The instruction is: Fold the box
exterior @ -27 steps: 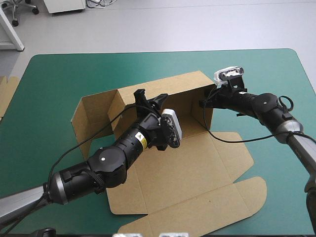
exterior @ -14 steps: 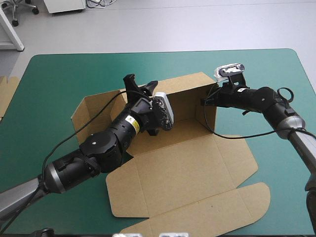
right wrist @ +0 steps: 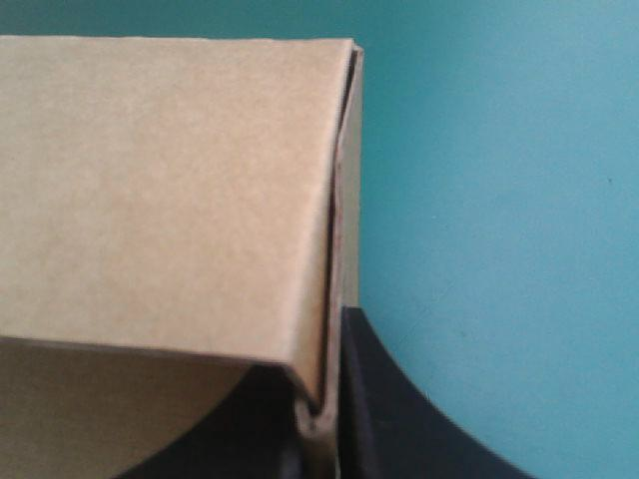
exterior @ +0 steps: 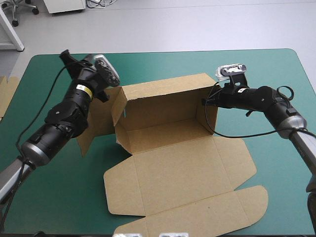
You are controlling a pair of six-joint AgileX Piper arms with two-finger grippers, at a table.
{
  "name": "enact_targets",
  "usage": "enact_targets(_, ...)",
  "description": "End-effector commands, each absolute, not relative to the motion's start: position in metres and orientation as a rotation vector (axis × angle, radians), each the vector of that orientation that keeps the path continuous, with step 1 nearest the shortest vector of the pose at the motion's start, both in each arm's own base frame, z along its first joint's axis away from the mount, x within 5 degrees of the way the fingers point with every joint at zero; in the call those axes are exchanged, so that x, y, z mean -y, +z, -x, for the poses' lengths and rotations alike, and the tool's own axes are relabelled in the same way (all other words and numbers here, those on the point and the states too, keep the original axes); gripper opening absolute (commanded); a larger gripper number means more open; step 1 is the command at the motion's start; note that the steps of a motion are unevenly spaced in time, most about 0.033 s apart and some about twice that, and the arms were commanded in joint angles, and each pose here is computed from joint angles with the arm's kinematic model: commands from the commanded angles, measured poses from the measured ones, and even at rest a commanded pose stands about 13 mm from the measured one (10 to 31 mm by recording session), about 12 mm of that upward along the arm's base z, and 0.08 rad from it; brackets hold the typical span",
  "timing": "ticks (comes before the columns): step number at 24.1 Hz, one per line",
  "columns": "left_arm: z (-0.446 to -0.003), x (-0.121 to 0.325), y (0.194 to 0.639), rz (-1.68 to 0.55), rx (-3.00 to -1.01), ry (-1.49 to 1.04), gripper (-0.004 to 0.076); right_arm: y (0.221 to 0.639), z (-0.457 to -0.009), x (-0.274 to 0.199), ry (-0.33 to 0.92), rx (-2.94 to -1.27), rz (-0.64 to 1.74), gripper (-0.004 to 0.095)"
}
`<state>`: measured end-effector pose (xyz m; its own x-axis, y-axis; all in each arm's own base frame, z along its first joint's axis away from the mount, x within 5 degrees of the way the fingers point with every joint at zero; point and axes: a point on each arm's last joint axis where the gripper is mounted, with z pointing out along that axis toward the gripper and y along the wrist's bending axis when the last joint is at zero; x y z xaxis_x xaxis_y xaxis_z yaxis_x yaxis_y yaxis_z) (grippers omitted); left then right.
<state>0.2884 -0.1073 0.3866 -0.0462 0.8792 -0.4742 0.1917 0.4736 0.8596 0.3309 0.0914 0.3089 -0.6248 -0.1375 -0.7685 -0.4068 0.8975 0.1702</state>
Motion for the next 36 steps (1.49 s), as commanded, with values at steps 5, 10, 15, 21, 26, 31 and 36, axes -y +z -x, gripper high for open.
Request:
enact_targets(5, -0.29, 0.037, 0.427, -0.613, -1.593, 0.816, 0.0291, 0.317, -0.321, -0.087, 0.379, -2.295, 0.418, -0.0017)
enact_targets(10, -0.291, -0.011, 0.426, -0.338, -1.707, 0.819, 0.029, 0.316, -0.319, -0.087, 0.39, -2.325, 0.412, -0.0017)
enact_targets(15, -0.291, -0.054, 0.409, -0.042, -1.867, 0.744, 0.0273, 0.314, -0.317, -0.087, 0.403, -2.354, 0.408, -0.0017)
enact_targets(21, -0.297, -0.07, 0.374, 0.26, -2.072, 0.459, 0.0273, 0.312, -0.317, -0.079, 0.365, -2.393, 0.374, -0.0017)
enact_targets(26, -0.313, -0.059, 0.337, 0.244, -2.293, 0.264, 0.0253, 0.32, -0.315, -0.061, 0.368, -2.397, 0.294, -0.0017)
enact_targets(31, -0.315, -0.057, 0.324, 0.191, -2.394, 0.248, 0.0244, 0.363, -0.311, -0.061, 0.366, -2.386, 0.379, -0.0017)
enact_targets(36, -0.314, -0.055, 0.323, 0.132, -2.421, 0.24, 0.0243, 0.417, -0.292, -0.057, 0.317, -2.464, 0.484, -0.0017)
